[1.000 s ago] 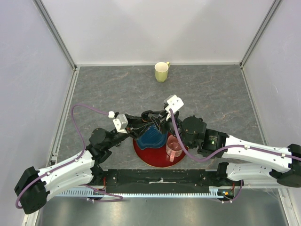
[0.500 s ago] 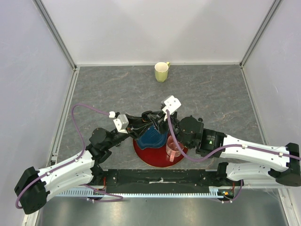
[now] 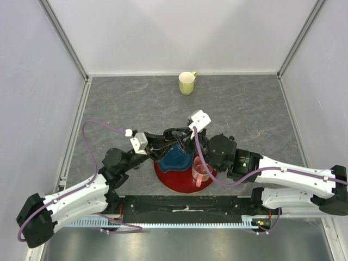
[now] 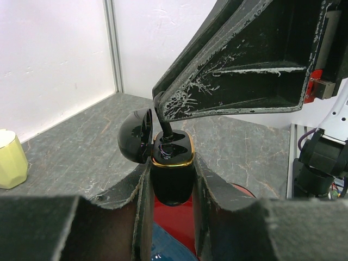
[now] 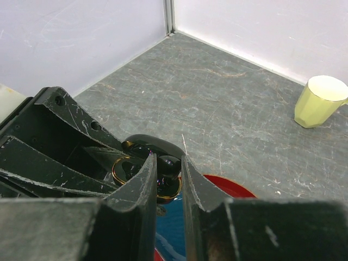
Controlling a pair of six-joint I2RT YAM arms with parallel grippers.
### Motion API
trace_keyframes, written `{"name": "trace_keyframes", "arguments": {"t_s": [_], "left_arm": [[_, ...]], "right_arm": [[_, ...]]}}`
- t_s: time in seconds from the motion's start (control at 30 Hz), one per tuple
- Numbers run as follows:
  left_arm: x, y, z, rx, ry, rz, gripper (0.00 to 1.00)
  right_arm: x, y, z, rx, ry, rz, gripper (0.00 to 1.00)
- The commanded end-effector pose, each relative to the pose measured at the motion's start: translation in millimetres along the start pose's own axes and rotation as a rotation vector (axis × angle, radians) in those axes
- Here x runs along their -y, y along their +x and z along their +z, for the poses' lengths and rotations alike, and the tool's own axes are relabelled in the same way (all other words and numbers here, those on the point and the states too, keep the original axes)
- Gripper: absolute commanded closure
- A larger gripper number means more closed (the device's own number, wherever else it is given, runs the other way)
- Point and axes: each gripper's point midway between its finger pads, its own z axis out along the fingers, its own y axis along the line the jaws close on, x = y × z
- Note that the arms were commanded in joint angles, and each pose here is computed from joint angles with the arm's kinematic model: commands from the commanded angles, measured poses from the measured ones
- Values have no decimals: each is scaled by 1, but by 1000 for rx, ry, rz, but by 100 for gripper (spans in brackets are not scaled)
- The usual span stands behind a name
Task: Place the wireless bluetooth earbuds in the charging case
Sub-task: Place the earbud in the charging case.
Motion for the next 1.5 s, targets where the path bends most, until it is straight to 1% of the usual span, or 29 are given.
{"name": "trace_keyframes", "arguments": {"t_s": [0.0,0.33,0.63,0.7,0.73,0.8,0.87,0.9,0.97,1.0,1.07,1.1,1.17,1.2,1.3,1.47], "left_arm": [[-6,-36,2,128,-27,73,98],[-14,-43,2,158,-75,71,98],[-9,-45,3,166,-49,66,98],[-6,-44,3,163,-33,66,98],[-6,-44,3,163,-30,66,98],[-6,-44,3,163,-29,63,98],[-5,-45,2,167,-29,65,98],[-5,-45,2,167,-28,63,98],[-5,-46,2,167,-29,64,98],[-5,-46,2,166,-29,64,98],[-5,-44,1,160,-31,62,98],[-6,-43,1,159,-33,62,98],[-6,-42,0,156,-33,59,98],[-5,-42,0,154,-31,59,98],[-5,-41,0,153,-31,56,98],[-5,-41,-1,153,-31,49,98]], "right_arm": [[4,3,-3,-12,5,-27,100],[-3,17,-9,-70,-51,-32,100],[-7,21,-6,-85,-58,-22,100],[-10,22,-4,-90,-65,-23,97],[-10,23,-3,-95,-64,-22,93],[-12,20,-4,-98,-70,-12,91],[-14,17,-4,-94,-76,3,85],[-13,17,-5,-102,-73,8,79],[-12,10,-6,-100,-58,45,62],[-11,10,-7,-106,-55,49,51],[-11,1,-11,-93,-59,71,41],[-10,-2,-12,-81,-55,81,31],[-7,-16,-16,-46,-46,117,20],[-4,-22,-17,-26,-31,134,12],[5,-46,-24,43,1,199,3],[30,-87,-42,150,65,277,2]]}}
